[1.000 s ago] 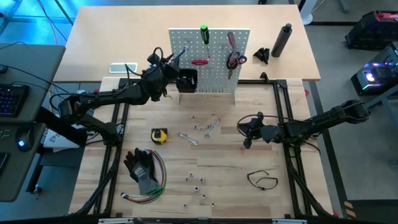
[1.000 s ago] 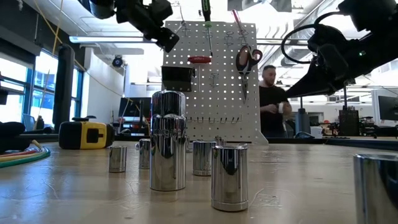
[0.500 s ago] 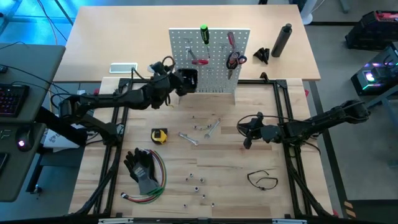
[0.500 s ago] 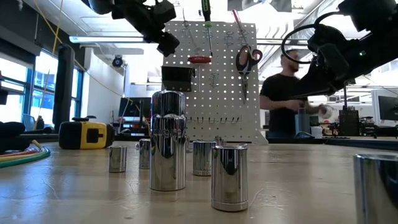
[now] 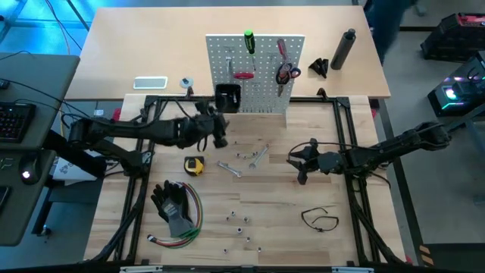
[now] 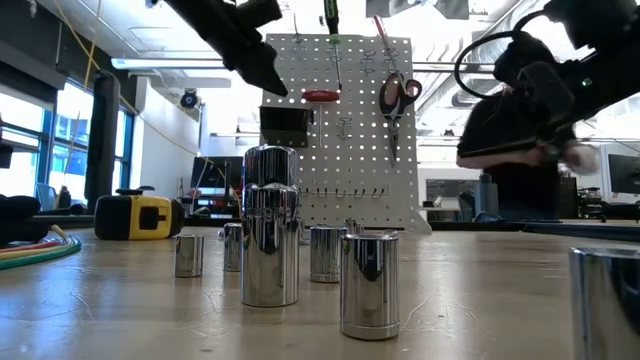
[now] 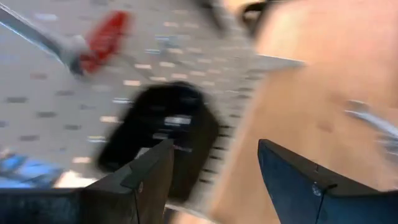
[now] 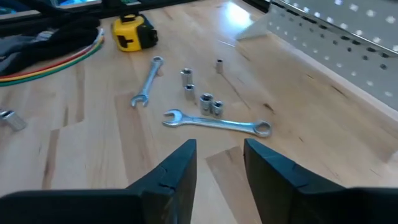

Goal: Hang tools onto peg board
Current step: Hang the left silver wrench on the white peg board

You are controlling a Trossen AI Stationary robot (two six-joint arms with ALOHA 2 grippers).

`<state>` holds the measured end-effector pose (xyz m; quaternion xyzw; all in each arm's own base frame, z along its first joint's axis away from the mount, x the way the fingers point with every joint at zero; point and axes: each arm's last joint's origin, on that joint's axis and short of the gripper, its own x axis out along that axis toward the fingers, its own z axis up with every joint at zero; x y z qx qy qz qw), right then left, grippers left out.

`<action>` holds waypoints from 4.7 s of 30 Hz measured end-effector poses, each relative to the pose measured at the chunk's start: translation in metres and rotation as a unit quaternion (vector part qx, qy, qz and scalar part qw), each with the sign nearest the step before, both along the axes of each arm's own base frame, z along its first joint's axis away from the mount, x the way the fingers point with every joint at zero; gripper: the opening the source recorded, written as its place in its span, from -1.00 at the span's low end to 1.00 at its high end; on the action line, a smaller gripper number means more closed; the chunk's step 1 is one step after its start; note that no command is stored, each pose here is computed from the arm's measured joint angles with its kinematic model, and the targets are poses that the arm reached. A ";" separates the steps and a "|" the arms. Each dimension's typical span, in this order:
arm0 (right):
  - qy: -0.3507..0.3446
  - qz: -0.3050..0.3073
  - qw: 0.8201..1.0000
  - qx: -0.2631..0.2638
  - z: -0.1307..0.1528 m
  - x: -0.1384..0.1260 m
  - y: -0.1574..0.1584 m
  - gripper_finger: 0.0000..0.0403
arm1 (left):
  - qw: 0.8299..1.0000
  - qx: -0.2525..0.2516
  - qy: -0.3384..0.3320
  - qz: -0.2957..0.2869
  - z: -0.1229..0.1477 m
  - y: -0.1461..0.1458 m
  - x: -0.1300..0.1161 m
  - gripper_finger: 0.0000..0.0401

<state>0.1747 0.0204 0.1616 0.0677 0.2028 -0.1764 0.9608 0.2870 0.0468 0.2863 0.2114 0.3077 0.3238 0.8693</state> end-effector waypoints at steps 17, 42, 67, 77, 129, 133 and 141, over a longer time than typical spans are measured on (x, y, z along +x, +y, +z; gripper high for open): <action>-0.058 0.114 0.992 0.008 -0.027 0.045 0.002 -0.34 | 0.959 -0.194 0.130 -0.158 -0.070 -0.053 -0.023 0.13; 0.016 0.180 0.984 -0.006 -0.043 0.185 0.000 -0.34 | 0.936 -0.262 0.130 -0.197 -0.152 -0.021 -0.046 -0.76; 0.079 0.125 0.988 -0.037 -0.050 0.189 -0.029 -0.34 | 0.931 -0.257 0.146 -0.215 -0.181 -0.016 -0.032 -1.00; 0.092 0.161 0.983 -0.004 -0.061 0.188 -0.058 -0.34 | 0.931 -0.257 0.146 -0.214 -0.181 -0.016 -0.032 -1.00; 0.185 0.244 0.949 -0.077 -0.038 0.215 -0.034 -0.09 | 0.930 -0.261 0.133 -0.221 -0.180 -0.016 -0.030 -1.00; 0.196 0.242 0.948 -0.070 -0.047 0.216 -0.035 -0.09 | 0.931 -0.259 0.134 -0.218 -0.180 -0.016 -0.030 -1.00; 0.207 0.205 0.955 -0.054 -0.059 0.218 -0.039 -0.09 | 0.942 -0.233 0.109 -0.217 -0.161 -0.015 -0.034 -1.00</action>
